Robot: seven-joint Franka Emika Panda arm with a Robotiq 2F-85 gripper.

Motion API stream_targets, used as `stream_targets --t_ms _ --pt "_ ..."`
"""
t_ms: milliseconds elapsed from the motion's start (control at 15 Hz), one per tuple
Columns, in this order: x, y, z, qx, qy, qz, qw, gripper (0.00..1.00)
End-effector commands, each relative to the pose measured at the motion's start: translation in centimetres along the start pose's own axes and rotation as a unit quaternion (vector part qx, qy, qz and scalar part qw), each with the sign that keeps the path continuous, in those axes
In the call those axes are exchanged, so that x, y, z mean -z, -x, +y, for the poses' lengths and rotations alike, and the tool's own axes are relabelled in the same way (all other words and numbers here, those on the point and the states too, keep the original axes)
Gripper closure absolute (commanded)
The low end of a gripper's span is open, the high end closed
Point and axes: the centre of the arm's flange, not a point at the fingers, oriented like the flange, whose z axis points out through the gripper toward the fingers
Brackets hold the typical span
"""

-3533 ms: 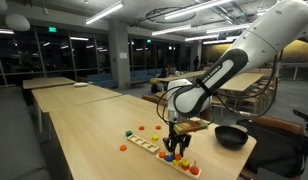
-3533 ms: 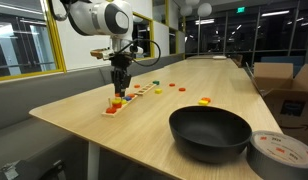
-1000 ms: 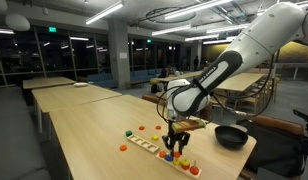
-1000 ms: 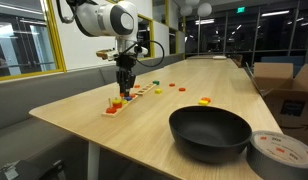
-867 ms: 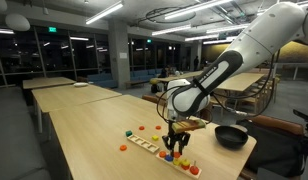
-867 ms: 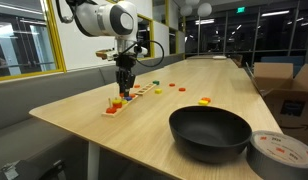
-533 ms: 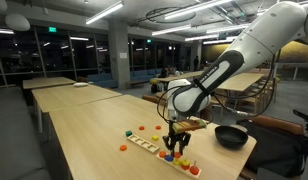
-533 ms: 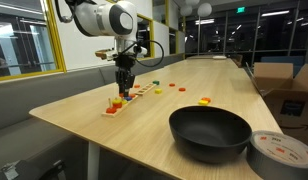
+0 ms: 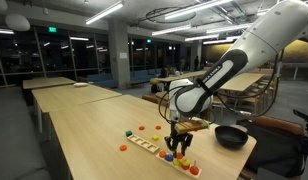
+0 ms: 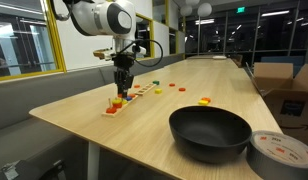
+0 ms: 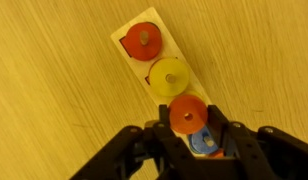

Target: Put the orange object in the middle position on the wooden board

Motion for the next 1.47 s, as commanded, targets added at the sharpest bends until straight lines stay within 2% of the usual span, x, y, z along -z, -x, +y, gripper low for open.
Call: stream_targets --t_ms 0,667,1400 --pt "0.5 1.4 0.0 0.000 -0.004 0.001 1.0000 0.74" --pt "0.2 1.3 -1.5 0.012 -0.002 -0.002 0.9999 0.74" --pt "0.1 0.0 -0.9 -0.001 -0.004 0.000 1.0000 0.74"
